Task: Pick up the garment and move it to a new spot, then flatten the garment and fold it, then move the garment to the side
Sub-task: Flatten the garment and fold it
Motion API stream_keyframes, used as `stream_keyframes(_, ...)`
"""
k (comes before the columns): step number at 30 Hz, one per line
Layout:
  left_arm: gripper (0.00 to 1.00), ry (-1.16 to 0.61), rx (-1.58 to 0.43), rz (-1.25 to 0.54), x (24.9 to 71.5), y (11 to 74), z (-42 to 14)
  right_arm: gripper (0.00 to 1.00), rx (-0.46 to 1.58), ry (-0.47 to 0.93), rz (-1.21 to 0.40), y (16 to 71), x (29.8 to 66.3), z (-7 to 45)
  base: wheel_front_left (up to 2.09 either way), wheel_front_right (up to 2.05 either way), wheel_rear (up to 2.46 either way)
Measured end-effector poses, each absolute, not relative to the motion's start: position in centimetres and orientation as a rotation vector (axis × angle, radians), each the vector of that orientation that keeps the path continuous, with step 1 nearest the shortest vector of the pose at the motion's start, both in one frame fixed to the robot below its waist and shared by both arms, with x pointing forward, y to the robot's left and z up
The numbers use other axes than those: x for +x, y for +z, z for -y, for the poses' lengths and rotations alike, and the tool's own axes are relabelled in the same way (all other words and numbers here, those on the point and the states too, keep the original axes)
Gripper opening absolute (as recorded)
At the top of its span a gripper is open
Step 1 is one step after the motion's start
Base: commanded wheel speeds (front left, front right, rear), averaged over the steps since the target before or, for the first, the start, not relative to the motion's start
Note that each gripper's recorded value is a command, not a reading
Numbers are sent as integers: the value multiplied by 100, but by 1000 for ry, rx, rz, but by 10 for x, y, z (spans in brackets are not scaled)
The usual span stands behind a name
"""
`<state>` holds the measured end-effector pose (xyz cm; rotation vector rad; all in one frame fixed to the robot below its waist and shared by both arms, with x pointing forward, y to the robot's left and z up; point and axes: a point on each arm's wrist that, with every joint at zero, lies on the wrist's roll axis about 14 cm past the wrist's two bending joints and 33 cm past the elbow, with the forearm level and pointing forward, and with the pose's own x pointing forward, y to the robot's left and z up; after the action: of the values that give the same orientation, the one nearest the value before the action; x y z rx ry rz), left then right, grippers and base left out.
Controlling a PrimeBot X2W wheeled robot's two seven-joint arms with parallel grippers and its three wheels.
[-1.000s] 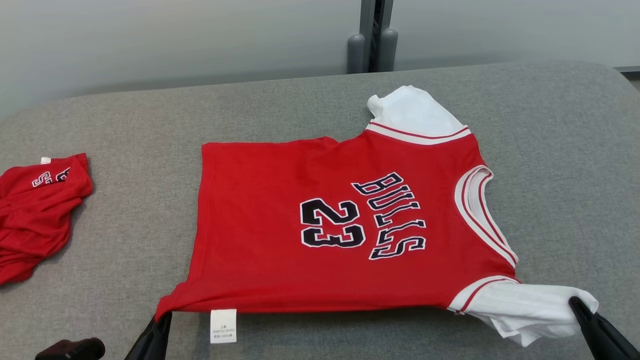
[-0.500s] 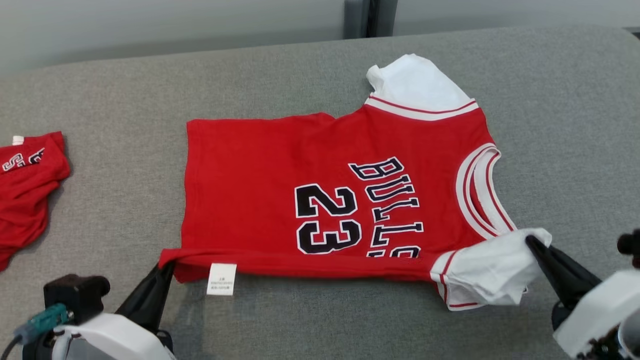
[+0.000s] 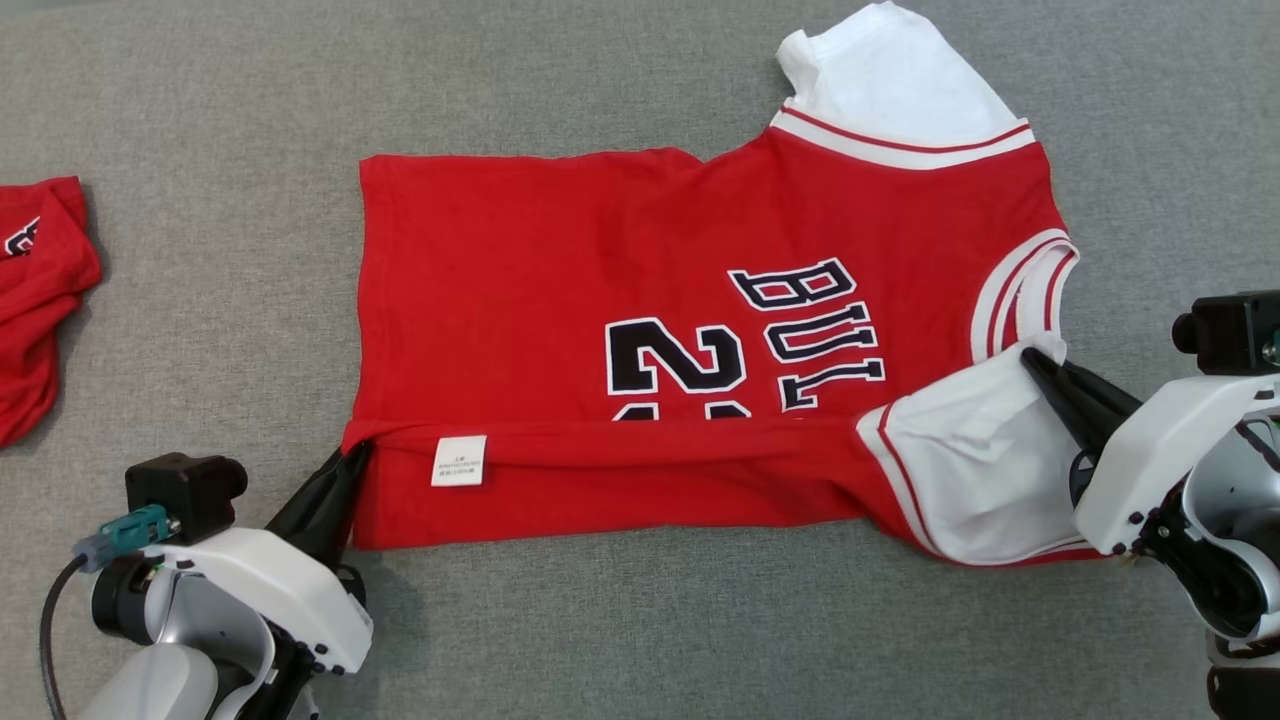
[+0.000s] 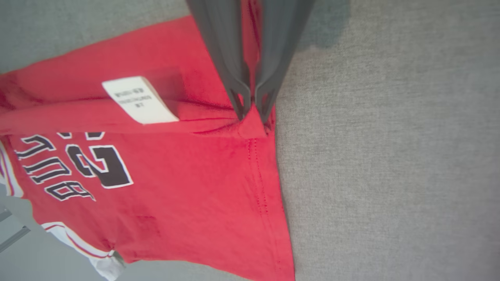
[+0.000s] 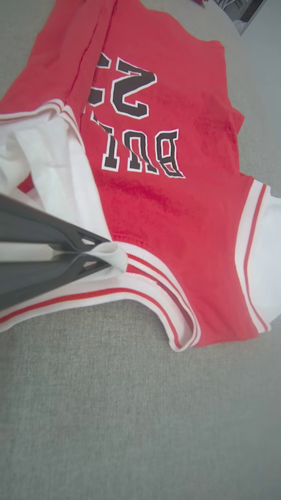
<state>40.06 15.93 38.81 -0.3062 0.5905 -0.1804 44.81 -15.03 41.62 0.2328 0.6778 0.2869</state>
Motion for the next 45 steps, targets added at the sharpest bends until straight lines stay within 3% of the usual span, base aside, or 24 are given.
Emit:
stream_keyframes(2, 0, -179, -308, -596, 402, 383, -160, 0, 213, 287, -676, 411, 453, 152, 0, 0, 0)
stream_keyframes(3, 10, -180, -312, -594, 403, 381, -159, 0, 218, 284, -666, 410, 455, 152, 0, 0, 0)
stream_keyframes(4, 43, -181, -317, -591, 403, 381, -158, 10, 224, 286, -655, 410, 456, 151, 0, 0, 0)
stream_keyframes(5, 97, -177, -318, -586, 404, 380, -159, 59, 233, 288, -644, 411, 457, 149, 0, 0, 0)
stream_keyframes(6, 100, -171, -317, -579, 406, 381, -160, 100, 247, 286, -621, 413, 458, 149, 0, 0, 0)
stream_keyframes(11, 100, -150, -336, -484, 413, 395, -160, 100, 289, 251, -449, 438, 466, 156, 0, 0, 0)
stream_keyframes(17, 100, -56, -306, -233, 429, 440, -179, 100, 230, 135, -101, 490, 466, 190, 0, 0, 0)
stream_keyframes(24, 100, -5, -205, -65, 433, 478, -192, 100, 127, 113, 71, 518, 454, 193, 0, 0, 0)
stream_keyframes(30, 100, 9, -121, 35, 423, 505, -196, 100, 85, 110, 95, 514, 434, 188, 0, 0, 0)
stream_keyframes(45, 100, -8, -95, 14, 403, 494, -193, 100, 105, 102, 46, 500, 417, 183, 0, 0, 0)
